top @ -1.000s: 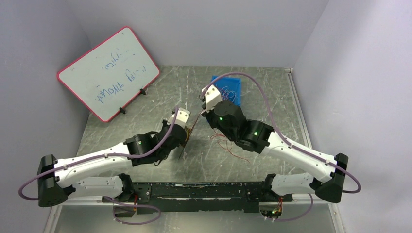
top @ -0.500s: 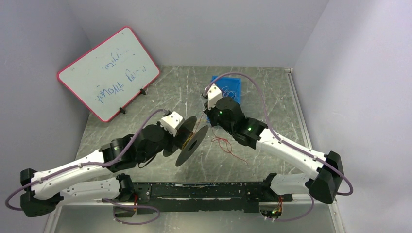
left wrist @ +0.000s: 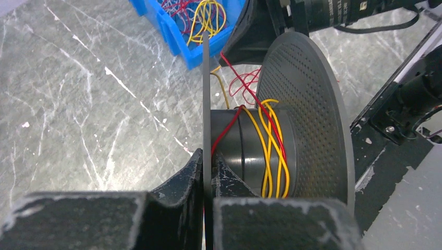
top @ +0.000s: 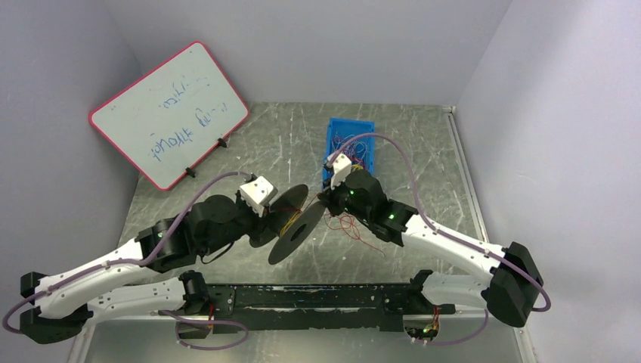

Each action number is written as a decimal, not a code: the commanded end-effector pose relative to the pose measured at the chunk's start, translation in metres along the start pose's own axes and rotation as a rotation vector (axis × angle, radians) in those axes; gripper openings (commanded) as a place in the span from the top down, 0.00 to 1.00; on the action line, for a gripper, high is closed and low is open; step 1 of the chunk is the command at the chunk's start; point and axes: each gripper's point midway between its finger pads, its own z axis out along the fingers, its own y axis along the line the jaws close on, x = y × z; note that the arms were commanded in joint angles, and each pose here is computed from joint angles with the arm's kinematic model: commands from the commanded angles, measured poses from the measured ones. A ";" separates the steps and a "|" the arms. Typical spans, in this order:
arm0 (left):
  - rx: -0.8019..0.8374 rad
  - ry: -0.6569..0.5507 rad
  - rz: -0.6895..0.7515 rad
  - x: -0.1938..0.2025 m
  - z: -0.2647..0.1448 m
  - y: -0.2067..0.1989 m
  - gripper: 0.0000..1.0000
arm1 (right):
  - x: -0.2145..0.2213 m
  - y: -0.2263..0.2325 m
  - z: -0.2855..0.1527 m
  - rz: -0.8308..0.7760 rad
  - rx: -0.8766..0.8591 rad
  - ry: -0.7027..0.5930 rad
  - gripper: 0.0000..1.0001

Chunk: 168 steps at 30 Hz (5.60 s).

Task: Wrap the cables

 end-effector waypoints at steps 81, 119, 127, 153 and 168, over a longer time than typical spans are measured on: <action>0.251 -0.711 -0.364 -0.198 -0.144 -0.003 0.93 | -0.016 0.040 0.034 0.278 -0.342 -0.363 0.80; -0.780 -0.485 -0.218 -0.163 -0.029 0.101 0.93 | 0.057 0.137 -0.039 0.201 -0.491 -0.164 1.00; -0.884 -0.354 -0.148 -0.130 0.003 0.123 0.93 | 0.037 0.162 -0.074 0.113 -0.525 -0.179 1.00; -0.672 -0.010 -0.019 -0.030 0.071 0.098 0.93 | -0.064 0.123 -0.091 -0.232 -0.176 -0.246 1.00; -0.491 0.116 0.094 0.011 0.070 0.052 0.93 | -0.116 0.043 -0.073 -0.373 0.050 -0.218 1.00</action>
